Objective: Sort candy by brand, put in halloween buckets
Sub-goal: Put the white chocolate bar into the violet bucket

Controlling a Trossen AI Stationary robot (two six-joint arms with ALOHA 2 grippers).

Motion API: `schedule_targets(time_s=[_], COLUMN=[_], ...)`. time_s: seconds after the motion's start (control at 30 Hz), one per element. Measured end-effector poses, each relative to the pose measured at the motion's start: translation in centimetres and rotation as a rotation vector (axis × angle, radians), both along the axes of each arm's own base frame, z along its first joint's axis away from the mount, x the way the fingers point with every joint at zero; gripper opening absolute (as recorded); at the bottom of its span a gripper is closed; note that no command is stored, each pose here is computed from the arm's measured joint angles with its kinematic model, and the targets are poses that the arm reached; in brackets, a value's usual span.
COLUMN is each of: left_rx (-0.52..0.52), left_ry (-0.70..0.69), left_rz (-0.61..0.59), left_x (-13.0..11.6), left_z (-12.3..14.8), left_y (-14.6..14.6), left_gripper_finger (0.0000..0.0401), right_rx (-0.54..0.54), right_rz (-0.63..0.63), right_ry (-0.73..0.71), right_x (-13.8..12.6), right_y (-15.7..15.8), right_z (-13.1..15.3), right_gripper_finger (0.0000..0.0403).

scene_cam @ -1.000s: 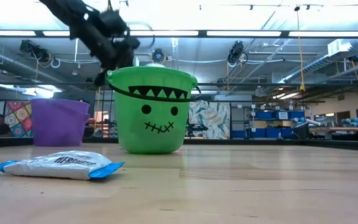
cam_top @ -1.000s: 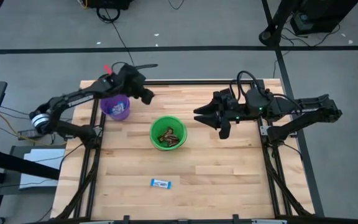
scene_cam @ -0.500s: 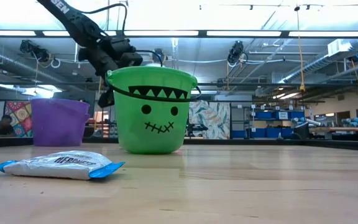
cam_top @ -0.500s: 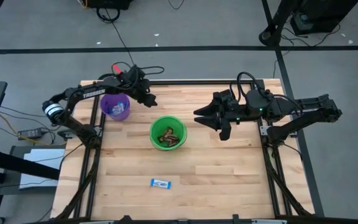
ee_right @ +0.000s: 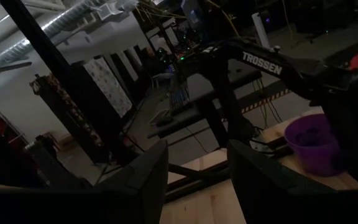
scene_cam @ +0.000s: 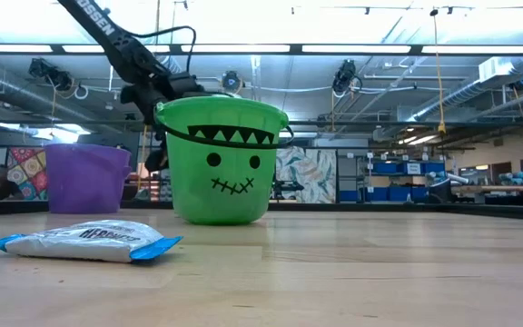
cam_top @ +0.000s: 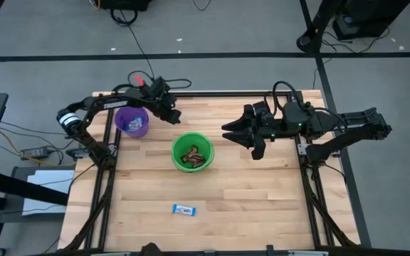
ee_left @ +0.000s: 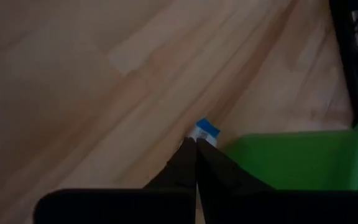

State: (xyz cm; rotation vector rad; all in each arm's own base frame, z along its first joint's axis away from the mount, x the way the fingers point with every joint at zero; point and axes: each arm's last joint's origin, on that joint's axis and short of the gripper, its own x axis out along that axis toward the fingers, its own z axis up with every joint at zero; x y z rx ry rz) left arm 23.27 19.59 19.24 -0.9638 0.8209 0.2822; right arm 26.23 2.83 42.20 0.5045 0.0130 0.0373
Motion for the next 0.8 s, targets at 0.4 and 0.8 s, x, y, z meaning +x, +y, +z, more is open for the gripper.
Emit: schedule_targets(time_s=[0.4,0.8], left_rx=[-0.13,-0.141], left_ry=[-0.01,0.109], left_rz=[-0.07,-0.126], left_x=[0.7,1.1], left_z=[-2.4,-5.8], left_y=[0.1,0.0], left_gripper_finger=[0.0002,0.0001], right_rx=[0.0,0.031], right_rz=[-0.001,-0.001], right_ry=[-0.001,0.0], right_x=[0.0,0.0], right_y=[0.0,0.0], right_z=[0.0,0.0], right_gripper_finger=[0.0176,0.0176])
